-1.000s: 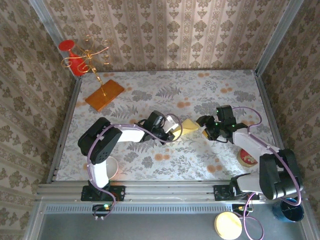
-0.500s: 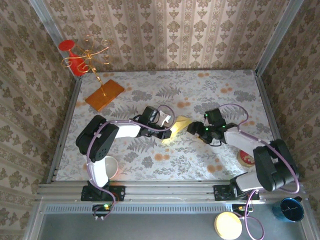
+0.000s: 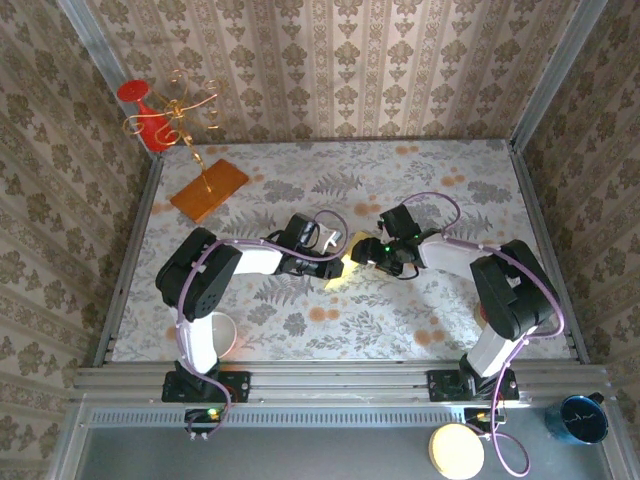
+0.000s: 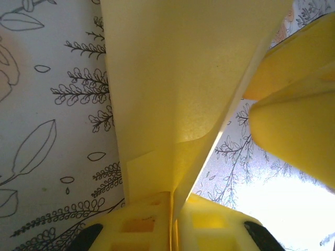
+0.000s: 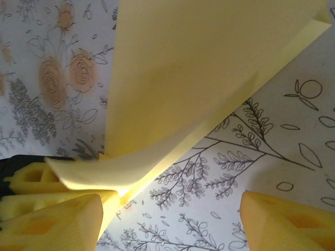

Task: Fold a paper plane with a square sheet of paper (pick it up from the middle)

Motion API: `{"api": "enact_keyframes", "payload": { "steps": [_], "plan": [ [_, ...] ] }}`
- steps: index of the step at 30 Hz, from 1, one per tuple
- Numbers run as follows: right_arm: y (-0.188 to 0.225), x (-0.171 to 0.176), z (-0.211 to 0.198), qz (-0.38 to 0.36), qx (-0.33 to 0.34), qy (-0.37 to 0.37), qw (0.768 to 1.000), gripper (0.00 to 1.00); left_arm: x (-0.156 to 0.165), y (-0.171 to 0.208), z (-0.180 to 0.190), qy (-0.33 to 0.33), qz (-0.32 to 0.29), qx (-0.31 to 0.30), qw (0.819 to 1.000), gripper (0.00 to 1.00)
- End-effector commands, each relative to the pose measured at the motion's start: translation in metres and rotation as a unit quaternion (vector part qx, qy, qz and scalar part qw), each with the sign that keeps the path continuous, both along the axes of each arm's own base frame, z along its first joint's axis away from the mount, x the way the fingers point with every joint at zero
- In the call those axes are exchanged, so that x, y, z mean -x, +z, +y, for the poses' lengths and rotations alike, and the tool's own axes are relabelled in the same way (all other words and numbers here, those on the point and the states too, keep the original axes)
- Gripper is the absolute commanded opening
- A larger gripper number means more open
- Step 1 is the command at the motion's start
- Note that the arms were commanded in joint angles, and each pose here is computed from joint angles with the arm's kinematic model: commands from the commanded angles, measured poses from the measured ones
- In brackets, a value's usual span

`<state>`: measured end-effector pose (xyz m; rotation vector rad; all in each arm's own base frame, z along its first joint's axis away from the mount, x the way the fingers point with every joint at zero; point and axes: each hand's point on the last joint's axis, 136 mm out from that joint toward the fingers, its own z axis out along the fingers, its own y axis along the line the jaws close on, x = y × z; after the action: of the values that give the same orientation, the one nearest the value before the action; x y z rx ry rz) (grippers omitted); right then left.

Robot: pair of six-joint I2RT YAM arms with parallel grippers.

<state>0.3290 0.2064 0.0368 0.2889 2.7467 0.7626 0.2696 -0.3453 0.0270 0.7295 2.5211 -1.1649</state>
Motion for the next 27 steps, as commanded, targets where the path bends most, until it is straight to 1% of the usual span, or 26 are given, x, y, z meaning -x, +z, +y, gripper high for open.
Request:
{"api": "enact_keyframes", "payload": {
  "steps": [1, 6, 10, 14, 19, 27],
  "plan": [
    [0.000, -0.011, 0.002, -0.011, 0.017, 0.007, 1.000, 0.72, 0.003, -0.009, -0.002, 0.002, 0.026, -0.001, 1.000, 0.12],
    [-0.015, -0.013, -0.005, 0.014, 0.052, -0.011, 0.998, 0.72, 0.003, -0.008, -0.002, 0.003, 0.028, -0.002, 1.000, 0.13],
    [-0.030, -0.010, -0.015, 0.038, 0.081, -0.034, 0.995, 0.71, 0.002, 0.000, -0.002, 0.005, 0.025, 0.002, 1.000, 0.16],
    [-0.042, -0.006, -0.021, 0.058, 0.102, -0.043, 0.992, 0.70, 0.000, 0.014, 0.001, 0.013, 0.011, 0.004, 1.000, 0.22],
    [-0.047, -0.002, -0.021, 0.067, 0.105, -0.042, 0.991, 0.70, -0.002, 0.028, 0.004, 0.022, -0.009, 0.006, 1.000, 0.27],
    [-0.049, -0.001, -0.018, 0.073, 0.096, -0.041, 0.992, 0.69, 0.000, 0.015, 0.008, 0.025, -0.001, -0.010, 1.000, 0.26]
  ]
}}
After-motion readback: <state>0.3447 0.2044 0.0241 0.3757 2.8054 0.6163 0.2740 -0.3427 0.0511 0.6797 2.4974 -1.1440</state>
